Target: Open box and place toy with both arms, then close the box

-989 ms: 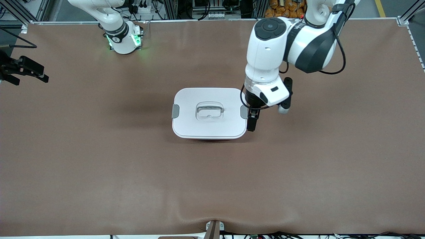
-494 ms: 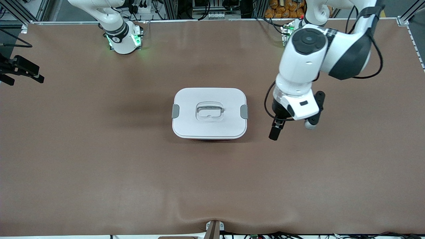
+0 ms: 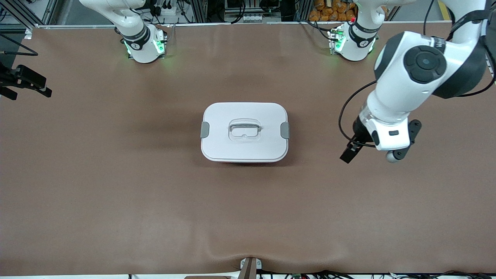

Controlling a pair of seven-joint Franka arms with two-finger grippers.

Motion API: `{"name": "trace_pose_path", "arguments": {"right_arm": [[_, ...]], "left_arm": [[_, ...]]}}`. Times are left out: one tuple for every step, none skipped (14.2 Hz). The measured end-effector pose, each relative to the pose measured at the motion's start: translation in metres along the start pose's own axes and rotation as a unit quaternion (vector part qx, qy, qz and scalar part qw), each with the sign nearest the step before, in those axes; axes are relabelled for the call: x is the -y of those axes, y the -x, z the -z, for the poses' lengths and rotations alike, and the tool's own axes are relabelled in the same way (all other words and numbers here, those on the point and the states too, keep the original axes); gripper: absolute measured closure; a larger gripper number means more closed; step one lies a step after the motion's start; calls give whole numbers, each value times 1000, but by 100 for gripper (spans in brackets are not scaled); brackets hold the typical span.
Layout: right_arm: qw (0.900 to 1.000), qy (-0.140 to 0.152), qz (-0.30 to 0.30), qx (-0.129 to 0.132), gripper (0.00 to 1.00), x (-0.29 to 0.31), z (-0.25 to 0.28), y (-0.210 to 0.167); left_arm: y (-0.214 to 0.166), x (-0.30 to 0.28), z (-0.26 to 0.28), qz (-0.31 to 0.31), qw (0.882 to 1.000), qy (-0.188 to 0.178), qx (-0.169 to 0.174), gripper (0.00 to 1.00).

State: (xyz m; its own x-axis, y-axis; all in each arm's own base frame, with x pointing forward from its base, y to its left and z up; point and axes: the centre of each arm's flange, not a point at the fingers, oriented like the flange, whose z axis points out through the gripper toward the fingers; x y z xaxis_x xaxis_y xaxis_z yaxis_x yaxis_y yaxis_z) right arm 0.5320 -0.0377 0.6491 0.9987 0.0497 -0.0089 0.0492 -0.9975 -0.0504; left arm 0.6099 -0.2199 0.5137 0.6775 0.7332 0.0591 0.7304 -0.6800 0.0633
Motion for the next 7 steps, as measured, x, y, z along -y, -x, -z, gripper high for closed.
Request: {"name": "trace_pose_path", "arguments": {"right_arm": [[1000,0,0,0,0,0,0,0],[1000,0,0,0,0,0,0,0],[1000,0,0,0,0,0,0,0],[1000,0,0,0,0,0,0,0],[1000,0,0,0,0,0,0,0],[1000,0,0,0,0,0,0,0],[1000,0,0,1,0,0,0,0]], "left_arm": [[-7,7,3,-21,1000,-10,2,0],[-13,15,9,-42,999,-18,2,0],[-21,24,16,-62,998,-25,2,0],[-29,33,24,-82,996,-31,1,0],[-39,44,33,-104,994,-37,-2,0],[-50,56,44,-126,991,-40,-7,0],[-60,68,57,-148,988,-43,-11,0]]}}
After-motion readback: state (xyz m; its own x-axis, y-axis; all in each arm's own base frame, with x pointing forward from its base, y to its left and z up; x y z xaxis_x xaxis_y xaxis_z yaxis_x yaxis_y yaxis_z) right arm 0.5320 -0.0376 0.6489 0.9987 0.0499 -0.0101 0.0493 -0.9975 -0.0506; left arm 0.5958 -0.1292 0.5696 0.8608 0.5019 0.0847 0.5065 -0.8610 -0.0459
